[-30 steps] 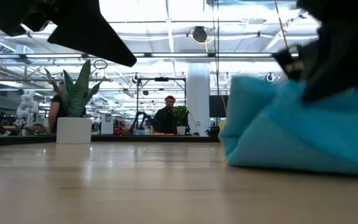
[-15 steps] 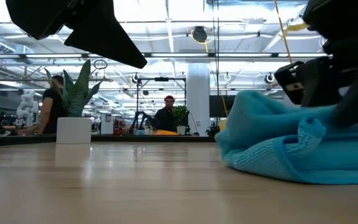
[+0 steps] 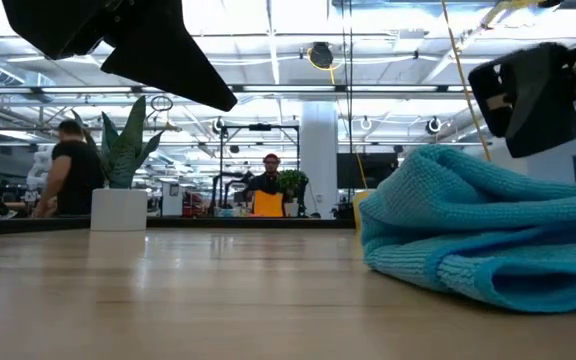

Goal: Fold microfiber towels
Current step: Fold the blue kitchen towel, then put the blue kitchen towel into the yellow bin

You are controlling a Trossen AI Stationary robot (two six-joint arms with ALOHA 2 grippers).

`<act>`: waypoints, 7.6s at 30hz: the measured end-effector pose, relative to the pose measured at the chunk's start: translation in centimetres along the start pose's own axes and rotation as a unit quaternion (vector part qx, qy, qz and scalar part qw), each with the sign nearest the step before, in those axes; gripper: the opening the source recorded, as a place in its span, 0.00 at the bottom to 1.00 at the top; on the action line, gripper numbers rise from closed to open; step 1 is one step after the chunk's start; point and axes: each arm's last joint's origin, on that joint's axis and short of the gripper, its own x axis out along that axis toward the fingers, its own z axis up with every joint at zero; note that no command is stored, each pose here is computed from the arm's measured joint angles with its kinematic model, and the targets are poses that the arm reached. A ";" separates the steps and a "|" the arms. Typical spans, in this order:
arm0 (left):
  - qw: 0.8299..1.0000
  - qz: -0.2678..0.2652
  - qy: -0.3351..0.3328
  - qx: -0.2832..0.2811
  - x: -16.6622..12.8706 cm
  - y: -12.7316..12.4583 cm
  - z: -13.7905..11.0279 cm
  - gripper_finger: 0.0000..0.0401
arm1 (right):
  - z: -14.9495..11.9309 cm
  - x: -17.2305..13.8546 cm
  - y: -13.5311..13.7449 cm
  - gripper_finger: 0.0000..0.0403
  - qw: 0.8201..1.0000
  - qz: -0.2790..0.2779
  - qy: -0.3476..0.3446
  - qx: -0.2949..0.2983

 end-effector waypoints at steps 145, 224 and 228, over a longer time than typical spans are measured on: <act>0.999 -0.033 0.020 -0.023 2.7 0.1 -1.0 0.06 | 2.4 -5.9 -0.9 0.02 0.981 -0.180 0.070 -0.007; 0.999 -0.037 0.012 -0.022 2.7 0.0 -0.8 0.06 | -1.4 -7.6 -5.3 0.03 0.985 -0.172 0.016 0.014; 0.999 -0.037 0.012 -0.022 2.7 0.0 -0.8 0.06 | -0.6 -8.8 -5.4 0.03 0.985 -0.171 -0.014 0.020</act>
